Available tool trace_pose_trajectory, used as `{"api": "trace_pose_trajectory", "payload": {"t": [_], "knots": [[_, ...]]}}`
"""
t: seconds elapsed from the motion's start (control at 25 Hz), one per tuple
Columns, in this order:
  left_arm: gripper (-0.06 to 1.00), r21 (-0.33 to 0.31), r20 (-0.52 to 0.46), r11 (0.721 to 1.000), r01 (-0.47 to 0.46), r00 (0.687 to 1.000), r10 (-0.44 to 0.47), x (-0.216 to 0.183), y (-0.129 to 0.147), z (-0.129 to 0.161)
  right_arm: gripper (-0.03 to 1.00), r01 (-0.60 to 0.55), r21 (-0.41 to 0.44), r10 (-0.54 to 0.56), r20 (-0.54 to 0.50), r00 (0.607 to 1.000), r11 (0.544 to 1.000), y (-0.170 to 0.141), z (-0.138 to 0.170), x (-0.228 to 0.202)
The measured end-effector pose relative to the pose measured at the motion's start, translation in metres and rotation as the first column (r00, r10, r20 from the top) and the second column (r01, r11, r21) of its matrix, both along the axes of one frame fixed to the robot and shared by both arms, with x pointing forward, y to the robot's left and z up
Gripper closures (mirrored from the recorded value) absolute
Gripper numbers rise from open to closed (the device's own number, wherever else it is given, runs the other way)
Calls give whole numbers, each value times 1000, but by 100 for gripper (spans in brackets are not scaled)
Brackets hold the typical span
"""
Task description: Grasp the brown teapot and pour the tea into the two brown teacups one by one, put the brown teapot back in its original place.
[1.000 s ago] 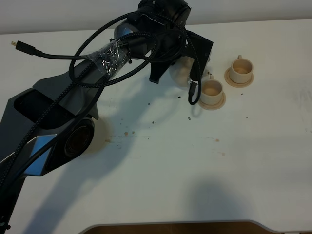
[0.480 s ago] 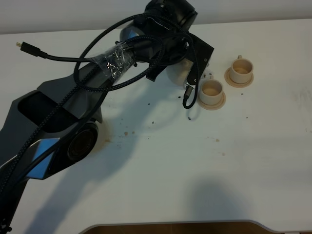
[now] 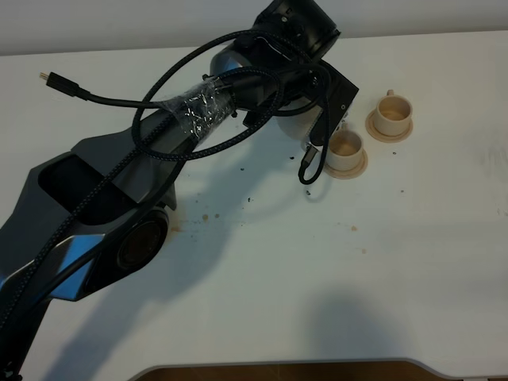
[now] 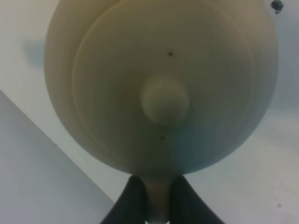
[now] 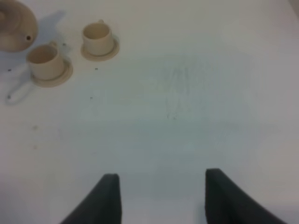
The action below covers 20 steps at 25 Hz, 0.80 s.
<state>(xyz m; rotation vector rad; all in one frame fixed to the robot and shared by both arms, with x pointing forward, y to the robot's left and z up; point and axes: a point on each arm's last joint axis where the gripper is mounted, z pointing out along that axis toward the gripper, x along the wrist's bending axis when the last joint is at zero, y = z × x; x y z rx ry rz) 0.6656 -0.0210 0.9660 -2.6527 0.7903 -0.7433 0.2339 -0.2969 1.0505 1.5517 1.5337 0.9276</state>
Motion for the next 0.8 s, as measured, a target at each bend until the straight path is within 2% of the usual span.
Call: {"api": "trace_pose_trajectory", "payload": {"t": [0.52, 0.8], "knots": [[82, 63, 80, 996, 62, 994, -67, -6, -13, 4, 53, 0, 0, 0, 0, 1000, 1000, 0, 0, 0], [82, 101, 77, 990, 96, 992, -103, -5, -13, 2, 53, 0, -1, 0, 0, 1000, 1000, 0, 0, 0]]}}
